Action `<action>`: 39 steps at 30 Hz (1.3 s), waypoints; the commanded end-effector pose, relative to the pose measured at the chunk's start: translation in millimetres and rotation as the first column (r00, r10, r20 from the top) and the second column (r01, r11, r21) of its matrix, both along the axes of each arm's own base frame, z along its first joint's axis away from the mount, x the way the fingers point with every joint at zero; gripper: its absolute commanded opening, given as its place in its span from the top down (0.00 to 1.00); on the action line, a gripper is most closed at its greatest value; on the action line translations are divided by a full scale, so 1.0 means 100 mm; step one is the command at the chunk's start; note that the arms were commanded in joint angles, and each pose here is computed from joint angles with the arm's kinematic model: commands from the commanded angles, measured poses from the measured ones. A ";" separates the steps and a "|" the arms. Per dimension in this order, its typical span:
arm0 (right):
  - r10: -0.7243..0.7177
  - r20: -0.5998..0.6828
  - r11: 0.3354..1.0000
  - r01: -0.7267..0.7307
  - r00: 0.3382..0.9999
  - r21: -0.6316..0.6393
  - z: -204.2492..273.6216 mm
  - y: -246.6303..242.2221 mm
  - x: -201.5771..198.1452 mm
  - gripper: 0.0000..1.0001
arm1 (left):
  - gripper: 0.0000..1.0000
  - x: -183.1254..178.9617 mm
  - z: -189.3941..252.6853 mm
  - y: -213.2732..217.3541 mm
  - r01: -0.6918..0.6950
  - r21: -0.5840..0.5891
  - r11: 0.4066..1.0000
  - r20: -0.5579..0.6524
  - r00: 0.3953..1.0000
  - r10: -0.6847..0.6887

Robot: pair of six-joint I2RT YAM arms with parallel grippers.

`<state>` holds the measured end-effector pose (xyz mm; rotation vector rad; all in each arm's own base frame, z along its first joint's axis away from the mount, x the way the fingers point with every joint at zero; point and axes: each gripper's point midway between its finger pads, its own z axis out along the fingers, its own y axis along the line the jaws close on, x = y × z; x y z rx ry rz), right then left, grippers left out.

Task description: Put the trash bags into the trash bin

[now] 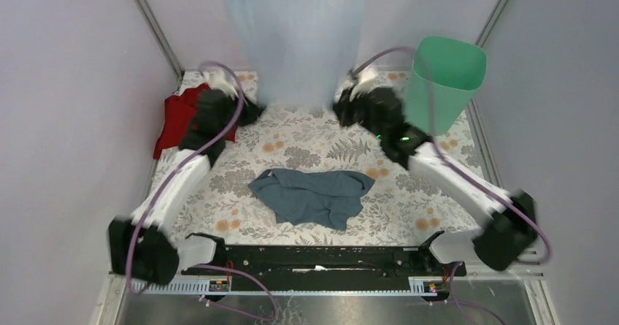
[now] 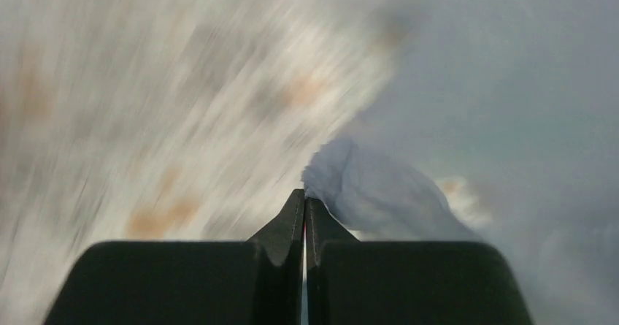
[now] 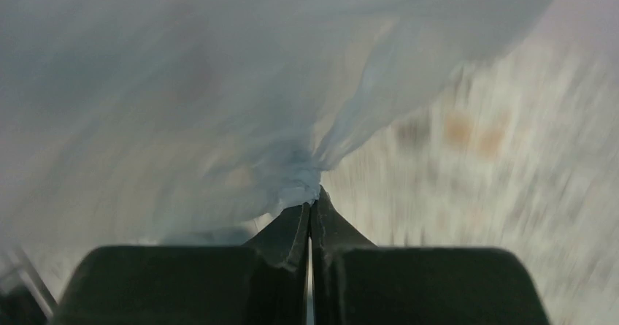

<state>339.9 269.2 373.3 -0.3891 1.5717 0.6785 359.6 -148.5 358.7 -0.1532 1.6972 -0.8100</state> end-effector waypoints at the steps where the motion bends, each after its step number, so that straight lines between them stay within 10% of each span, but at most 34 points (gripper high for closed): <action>1: -0.036 -0.384 0.985 -0.032 0.923 -0.169 -1.71 -0.01 -0.11 1.00 | 1.00 -0.24 -1.70 0.24 -0.026 0.096 0.995 -0.434 0.899 0.065; 7: -0.026 -0.105 0.991 0.012 0.994 -0.137 0.02 0.05 0.18 1.00 | 1.00 -0.07 0.67 -0.07 0.122 -0.024 0.992 -0.002 0.992 -0.122; 12: 0.061 0.147 0.997 -0.067 0.987 0.040 1.47 -0.02 -0.19 1.00 | 1.00 -0.76 2.21 -0.36 0.305 -0.060 0.950 0.386 0.885 -0.260; 15: 0.020 0.173 0.997 -0.032 0.985 0.071 1.33 -0.16 -0.27 1.00 | 1.00 -0.71 1.79 -0.30 0.244 -0.076 0.967 0.347 0.916 -0.204; 18: -0.041 0.003 0.999 0.041 0.999 -0.025 0.32 -0.14 -0.04 1.00 | 1.00 -0.30 0.43 -0.16 0.075 -0.013 0.997 0.006 0.997 -0.075; 23: -0.055 -0.369 0.981 -0.019 0.928 -0.195 -1.61 -0.10 -0.15 1.00 | 1.00 -0.41 -1.71 0.03 0.049 0.068 0.996 -0.440 0.898 -0.014; 27: -0.042 -0.353 0.983 -0.025 0.935 -0.182 -1.45 -0.11 -0.19 1.00 | 1.00 -0.41 -1.38 0.01 0.057 0.022 0.998 -0.355 0.934 -0.046; 35: 0.058 -0.083 0.997 -0.062 0.995 -0.043 0.38 0.03 -0.13 1.00 | 1.00 -0.45 0.95 -0.27 0.216 -0.058 0.975 0.081 0.974 -0.212; 39: 0.039 -0.131 0.998 -0.045 0.991 -0.042 0.05 -0.02 -0.17 1.00 | 1.00 -0.38 0.56 -0.13 0.120 -0.031 0.992 0.001 0.993 -0.120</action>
